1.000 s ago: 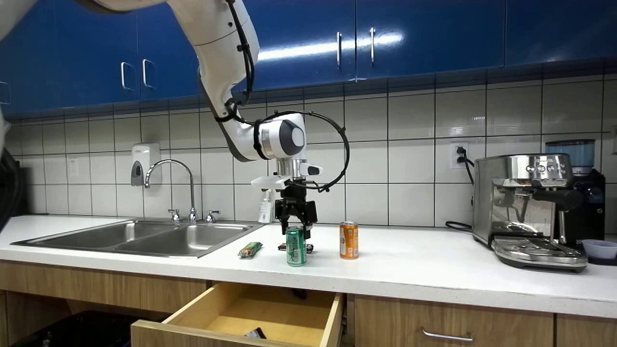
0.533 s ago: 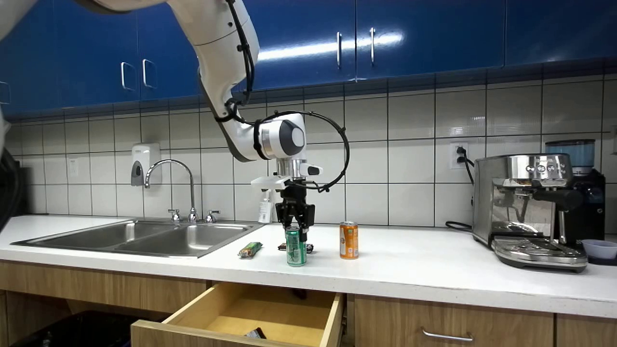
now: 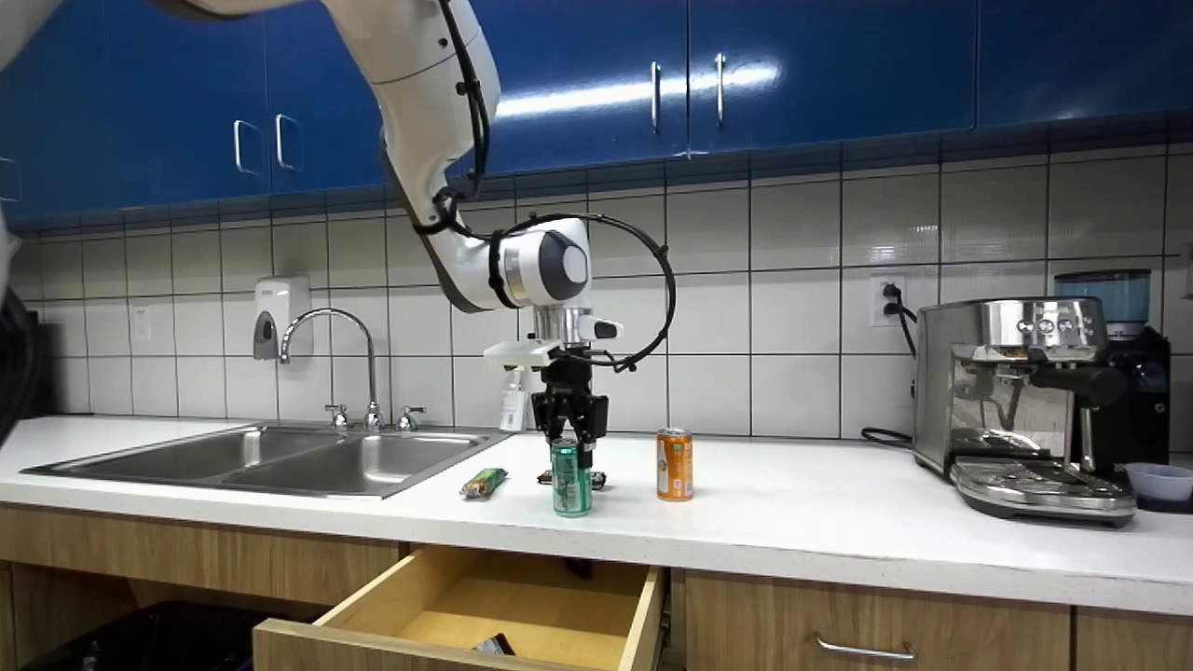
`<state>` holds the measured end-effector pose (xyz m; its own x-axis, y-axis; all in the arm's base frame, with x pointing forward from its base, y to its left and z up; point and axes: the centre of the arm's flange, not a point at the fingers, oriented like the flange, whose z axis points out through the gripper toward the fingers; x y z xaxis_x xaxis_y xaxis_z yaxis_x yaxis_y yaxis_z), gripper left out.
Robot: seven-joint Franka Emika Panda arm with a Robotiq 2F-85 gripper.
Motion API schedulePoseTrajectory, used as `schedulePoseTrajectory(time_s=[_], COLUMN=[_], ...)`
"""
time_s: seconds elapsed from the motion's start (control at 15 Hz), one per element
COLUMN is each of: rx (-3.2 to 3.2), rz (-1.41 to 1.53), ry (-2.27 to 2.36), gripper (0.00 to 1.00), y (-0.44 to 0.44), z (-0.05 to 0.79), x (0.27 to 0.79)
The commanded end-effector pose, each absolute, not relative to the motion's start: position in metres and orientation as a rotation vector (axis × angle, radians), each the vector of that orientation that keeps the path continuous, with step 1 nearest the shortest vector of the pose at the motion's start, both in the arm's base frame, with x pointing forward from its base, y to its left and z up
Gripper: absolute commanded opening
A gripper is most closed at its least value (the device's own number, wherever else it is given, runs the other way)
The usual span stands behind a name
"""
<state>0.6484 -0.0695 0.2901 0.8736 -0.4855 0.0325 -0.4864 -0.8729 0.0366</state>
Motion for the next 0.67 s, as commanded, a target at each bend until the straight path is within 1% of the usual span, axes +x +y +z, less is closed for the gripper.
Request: schedulePoseTrajectory(time_s=[0.0,0.6], rx=[3.012,3.032], rz=[0.059,0.058], ry=[-0.783,-0.705], gripper=[0.38,0.38], y=[-0.068,-0.04], z=[0.309,0.317], x=[0.627,0.604])
